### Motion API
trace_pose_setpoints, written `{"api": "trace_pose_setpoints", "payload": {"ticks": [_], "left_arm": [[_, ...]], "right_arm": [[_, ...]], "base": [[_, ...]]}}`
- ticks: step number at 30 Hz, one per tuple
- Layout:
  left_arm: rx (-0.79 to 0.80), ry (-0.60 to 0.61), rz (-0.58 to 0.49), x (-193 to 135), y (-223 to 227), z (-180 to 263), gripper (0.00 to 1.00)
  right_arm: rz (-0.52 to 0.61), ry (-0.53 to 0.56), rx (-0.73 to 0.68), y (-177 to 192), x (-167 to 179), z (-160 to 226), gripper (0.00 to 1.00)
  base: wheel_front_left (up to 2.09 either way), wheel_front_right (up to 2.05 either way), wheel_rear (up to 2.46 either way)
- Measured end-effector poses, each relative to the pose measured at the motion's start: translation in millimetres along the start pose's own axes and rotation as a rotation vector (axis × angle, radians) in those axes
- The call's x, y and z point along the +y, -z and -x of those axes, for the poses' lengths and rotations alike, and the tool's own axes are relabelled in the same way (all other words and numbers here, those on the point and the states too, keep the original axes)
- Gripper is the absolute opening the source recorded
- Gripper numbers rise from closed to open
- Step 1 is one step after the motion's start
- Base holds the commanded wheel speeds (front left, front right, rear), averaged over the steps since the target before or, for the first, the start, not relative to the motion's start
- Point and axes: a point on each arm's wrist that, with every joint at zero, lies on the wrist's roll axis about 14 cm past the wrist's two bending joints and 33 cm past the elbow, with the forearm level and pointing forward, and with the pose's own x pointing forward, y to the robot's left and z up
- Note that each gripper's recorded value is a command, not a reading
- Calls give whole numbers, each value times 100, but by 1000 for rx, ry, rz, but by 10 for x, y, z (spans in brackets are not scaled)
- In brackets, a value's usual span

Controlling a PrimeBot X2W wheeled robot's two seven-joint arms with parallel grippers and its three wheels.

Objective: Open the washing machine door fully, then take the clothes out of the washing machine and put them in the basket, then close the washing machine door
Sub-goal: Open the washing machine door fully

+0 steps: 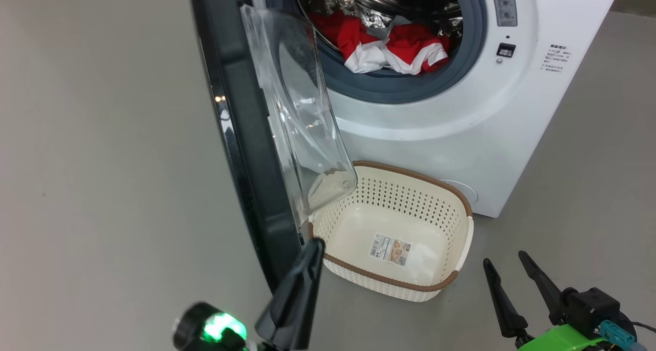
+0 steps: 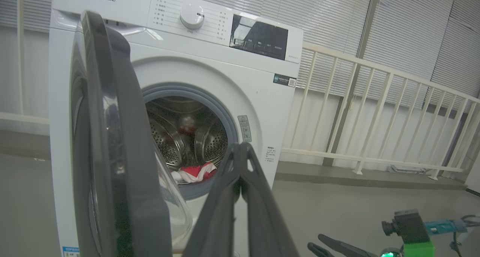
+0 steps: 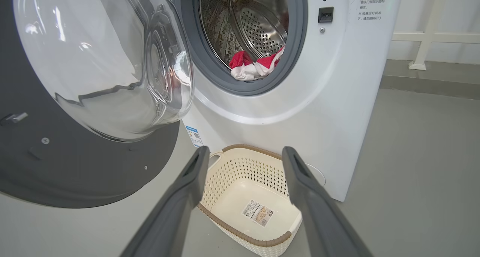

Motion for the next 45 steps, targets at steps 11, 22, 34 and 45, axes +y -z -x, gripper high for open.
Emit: {"api": "trace_pose_setpoints", "payload": {"ticks": [11,22,34,45], "left_arm": [[284,-89,117,226,882,271,0],[313,-131,132,425,1016,194,0],[277,-265,88,822,892,264,0],[235,-491,2,1464,659,574,0]], "right_arm": [[-8,-2,11,48,-4,-6,100],[-8,7,6,37,-81,-41,100],[-18,-12,10,52,-27,-86,100],[-12,-37,13,59,29,-136,100]], "base": [[0,0,0],[0,0,0],[0,0,0],[0,0,0]]}}
